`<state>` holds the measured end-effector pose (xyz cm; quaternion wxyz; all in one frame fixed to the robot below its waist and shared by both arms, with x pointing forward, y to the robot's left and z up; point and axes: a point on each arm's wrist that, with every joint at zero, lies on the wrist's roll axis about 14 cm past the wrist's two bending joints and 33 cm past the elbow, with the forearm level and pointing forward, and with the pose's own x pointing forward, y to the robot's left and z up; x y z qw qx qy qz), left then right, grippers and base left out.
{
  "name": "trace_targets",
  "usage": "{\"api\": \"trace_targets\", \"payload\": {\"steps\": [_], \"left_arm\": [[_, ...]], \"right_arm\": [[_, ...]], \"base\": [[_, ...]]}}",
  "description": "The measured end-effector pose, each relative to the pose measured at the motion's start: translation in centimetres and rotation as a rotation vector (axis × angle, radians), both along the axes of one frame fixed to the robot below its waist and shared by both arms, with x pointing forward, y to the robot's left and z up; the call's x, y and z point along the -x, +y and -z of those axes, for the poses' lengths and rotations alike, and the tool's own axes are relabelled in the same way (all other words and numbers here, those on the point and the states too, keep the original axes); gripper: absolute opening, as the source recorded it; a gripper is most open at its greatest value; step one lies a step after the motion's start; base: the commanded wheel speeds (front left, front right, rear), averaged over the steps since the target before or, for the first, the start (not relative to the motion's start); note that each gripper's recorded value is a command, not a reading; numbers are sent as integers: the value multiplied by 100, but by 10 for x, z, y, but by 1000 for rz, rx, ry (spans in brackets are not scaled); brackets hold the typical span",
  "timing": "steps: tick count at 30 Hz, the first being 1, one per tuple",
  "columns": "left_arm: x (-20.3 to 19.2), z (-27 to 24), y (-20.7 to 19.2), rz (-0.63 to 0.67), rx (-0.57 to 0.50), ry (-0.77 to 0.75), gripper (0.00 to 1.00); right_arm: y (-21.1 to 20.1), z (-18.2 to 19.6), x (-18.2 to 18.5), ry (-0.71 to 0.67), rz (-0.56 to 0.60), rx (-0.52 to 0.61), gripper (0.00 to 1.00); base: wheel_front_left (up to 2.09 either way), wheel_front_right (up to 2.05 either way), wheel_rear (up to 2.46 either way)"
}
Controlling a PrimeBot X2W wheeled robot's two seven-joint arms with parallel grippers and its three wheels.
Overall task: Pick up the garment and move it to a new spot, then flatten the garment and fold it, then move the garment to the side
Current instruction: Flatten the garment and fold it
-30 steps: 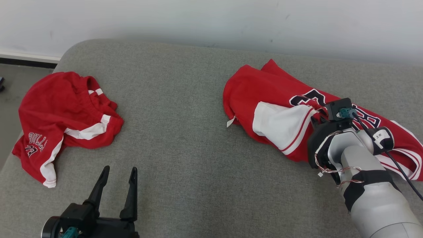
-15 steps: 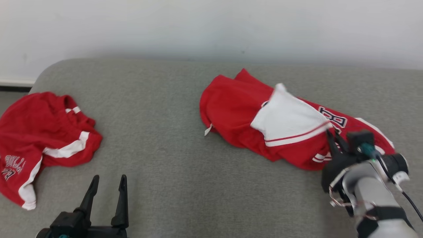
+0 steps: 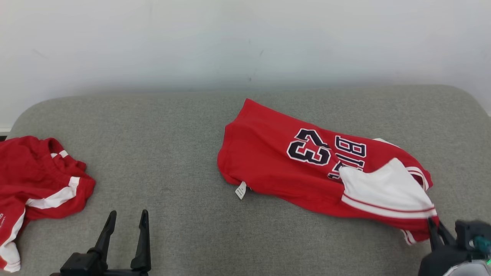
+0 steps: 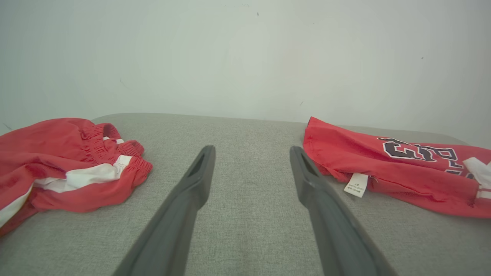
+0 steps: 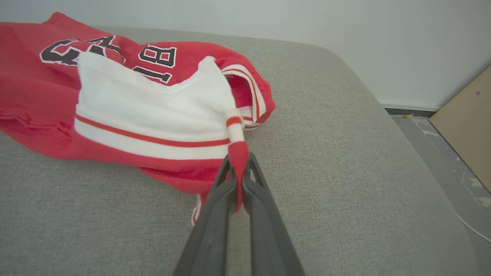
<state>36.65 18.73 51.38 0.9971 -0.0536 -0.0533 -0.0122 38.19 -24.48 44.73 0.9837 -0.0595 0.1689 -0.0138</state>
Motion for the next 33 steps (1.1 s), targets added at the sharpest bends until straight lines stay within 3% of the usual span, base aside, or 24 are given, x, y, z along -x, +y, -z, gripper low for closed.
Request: {"api": "trace_targets", "payload": {"steps": [3, 4, 5, 6, 10, 13, 18, 26, 30, 33], "left_arm": [[-1, 0, -3, 8, 2, 0, 100], [-1, 0, -4, 10, 2, 0, 100], [-2, 0, -4, 11, 2, 0, 100], [-2, 0, -5, 12, 3, 0, 100], [1, 0, -5, 14, 4, -2, 100], [5, 0, -6, 16, 4, 0, 100], [9, -2, -3, 6, 5, -7, 100], [17, 1, 1, -7, 4, -1, 100], [21, 3, 1, -11, 2, 6, 100], [24, 4, 0, -7, 2, 9, 100]], "right_arm": [[-5, 7, 22, 51, 44, -7, 0], [-8, 11, 29, 76, 62, -12, 13], [-11, 16, 35, 103, 74, -9, 85], [-14, 20, 41, 128, 87, -8, 100], [-23, 28, 56, 185, 137, -22, 100], [-26, 17, 56, 147, 154, -28, 100], [-20, -32, 41, -75, 126, -20, 100], [23, -88, 31, -370, -4, -54, 100], [46, -95, 31, -444, -67, -81, 100], [53, -84, 34, -422, -83, -95, 100]], "base": [[0, 0, 0], [0, 0, 0], [0, 0, 0], [0, 0, 0], [0, 0, 0], [0, 0, 0], [0, 0, 0], [0, 0, 0], [0, 0, 0], [0, 0, 0]]}}
